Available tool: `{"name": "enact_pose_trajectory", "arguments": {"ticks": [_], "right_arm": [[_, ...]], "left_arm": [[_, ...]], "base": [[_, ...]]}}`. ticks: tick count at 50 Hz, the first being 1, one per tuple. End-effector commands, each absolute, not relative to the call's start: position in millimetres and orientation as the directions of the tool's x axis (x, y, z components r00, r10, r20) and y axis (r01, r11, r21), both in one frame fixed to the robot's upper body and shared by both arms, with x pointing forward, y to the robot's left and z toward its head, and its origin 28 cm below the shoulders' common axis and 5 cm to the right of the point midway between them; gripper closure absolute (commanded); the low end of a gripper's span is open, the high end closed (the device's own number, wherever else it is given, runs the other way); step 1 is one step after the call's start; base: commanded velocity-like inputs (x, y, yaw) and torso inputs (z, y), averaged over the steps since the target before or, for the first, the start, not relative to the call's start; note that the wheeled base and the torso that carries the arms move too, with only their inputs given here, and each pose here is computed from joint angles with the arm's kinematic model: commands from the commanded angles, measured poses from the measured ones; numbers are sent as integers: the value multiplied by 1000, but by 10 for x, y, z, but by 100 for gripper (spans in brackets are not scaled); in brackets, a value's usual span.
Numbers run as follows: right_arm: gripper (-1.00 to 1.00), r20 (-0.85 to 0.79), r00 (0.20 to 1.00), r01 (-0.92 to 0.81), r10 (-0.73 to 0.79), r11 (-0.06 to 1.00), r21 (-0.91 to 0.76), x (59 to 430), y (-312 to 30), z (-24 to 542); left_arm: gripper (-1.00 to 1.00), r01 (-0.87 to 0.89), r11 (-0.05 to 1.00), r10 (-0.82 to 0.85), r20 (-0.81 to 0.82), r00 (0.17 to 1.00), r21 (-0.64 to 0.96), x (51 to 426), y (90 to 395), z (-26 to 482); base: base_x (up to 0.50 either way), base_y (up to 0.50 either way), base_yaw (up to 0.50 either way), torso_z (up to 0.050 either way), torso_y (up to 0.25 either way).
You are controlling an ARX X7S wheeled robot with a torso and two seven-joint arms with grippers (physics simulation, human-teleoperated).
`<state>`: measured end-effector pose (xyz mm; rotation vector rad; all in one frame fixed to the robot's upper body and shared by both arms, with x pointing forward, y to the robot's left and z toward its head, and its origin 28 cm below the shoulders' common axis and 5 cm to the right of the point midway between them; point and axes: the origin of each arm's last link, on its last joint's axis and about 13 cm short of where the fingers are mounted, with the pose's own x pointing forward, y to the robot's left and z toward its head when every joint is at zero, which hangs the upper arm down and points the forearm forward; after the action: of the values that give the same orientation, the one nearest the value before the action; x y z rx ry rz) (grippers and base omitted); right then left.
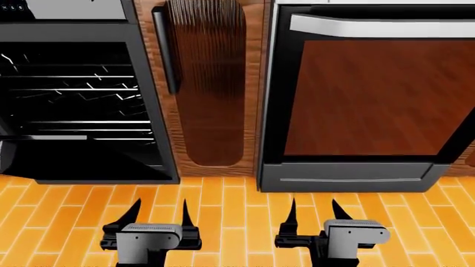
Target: Close the dishwasher door
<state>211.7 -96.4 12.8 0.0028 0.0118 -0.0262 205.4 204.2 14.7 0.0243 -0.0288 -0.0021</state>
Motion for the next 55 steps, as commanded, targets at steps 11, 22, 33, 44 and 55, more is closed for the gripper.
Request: {"name": "enact_pose_trajectory", "arguments": {"ticks": [11, 22, 33, 44, 55], "right_arm": [[-100, 2, 999, 35, -35, 999, 17, 2107, -969, 137], [-100, 5, 999, 40, -40, 999, 30, 2097, -974, 144], [-100, 7, 999, 41, -41, 999, 30, 2094, -974, 143], [-100, 11, 999, 43, -44, 999, 28, 2094, -972, 144], [-100, 19, 999, 44, -45, 999, 31, 2095, -978, 156]], "left_arm": [[-100, -8, 1000, 7, 36, 999, 19, 2045, 2049, 152], [-100, -15, 1000, 14, 35, 999, 22, 2036, 2050, 155], [-100, -15, 1000, 14, 37, 999, 24, 2032, 2049, 152], [-100, -6, 1000, 5, 46, 999, 28, 2028, 2050, 158], [-100, 7, 999, -10, 61, 998, 41, 2020, 2040, 168]], "base": [[0, 0, 0, -50, 0], [0, 0, 0, -50, 0], [0, 0, 0, -50, 0], [0, 0, 0, -50, 0], [0, 0, 0, -50, 0]]}}
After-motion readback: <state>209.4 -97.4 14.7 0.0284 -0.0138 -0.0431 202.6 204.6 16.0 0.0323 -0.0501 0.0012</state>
